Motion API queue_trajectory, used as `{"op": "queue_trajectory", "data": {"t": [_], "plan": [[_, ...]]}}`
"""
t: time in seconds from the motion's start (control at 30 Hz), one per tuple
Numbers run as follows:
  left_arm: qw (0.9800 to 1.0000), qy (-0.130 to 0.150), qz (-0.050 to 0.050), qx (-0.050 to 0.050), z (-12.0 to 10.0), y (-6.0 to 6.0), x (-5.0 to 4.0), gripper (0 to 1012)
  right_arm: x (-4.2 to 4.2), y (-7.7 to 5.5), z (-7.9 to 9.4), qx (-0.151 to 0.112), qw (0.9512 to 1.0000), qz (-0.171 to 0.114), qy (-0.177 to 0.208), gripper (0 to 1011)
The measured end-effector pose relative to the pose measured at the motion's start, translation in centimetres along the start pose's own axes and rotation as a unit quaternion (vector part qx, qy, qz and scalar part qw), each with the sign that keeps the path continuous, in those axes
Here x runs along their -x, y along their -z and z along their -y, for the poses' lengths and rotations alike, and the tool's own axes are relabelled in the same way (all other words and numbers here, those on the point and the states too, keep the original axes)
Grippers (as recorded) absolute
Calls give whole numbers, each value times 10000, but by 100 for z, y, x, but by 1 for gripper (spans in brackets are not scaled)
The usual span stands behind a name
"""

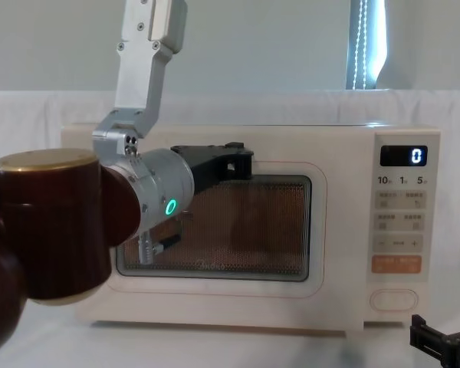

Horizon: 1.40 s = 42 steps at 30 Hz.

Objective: Press the button to open the microwave door with one hand; close the microwave door with the other hand.

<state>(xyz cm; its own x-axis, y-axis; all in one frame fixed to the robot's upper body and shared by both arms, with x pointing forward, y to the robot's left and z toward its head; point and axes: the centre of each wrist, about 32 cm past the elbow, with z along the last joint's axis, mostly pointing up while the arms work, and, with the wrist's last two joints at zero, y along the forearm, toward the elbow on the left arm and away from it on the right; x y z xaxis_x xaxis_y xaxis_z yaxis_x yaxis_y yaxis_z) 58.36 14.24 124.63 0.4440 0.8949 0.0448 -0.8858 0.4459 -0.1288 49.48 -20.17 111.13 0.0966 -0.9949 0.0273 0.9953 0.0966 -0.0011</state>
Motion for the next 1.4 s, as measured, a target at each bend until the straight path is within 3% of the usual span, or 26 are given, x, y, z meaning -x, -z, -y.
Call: {"op": "queue_trajectory", "data": {"t": [0.3,1.4], "plan": [[10000,47,53,-32,63,6,11,0,0,0,0,-1,10000,0,0,1002],[9999,28,93,-49,152,-3,68,0,0,0,0,0,10000,0,0,1002]]}}
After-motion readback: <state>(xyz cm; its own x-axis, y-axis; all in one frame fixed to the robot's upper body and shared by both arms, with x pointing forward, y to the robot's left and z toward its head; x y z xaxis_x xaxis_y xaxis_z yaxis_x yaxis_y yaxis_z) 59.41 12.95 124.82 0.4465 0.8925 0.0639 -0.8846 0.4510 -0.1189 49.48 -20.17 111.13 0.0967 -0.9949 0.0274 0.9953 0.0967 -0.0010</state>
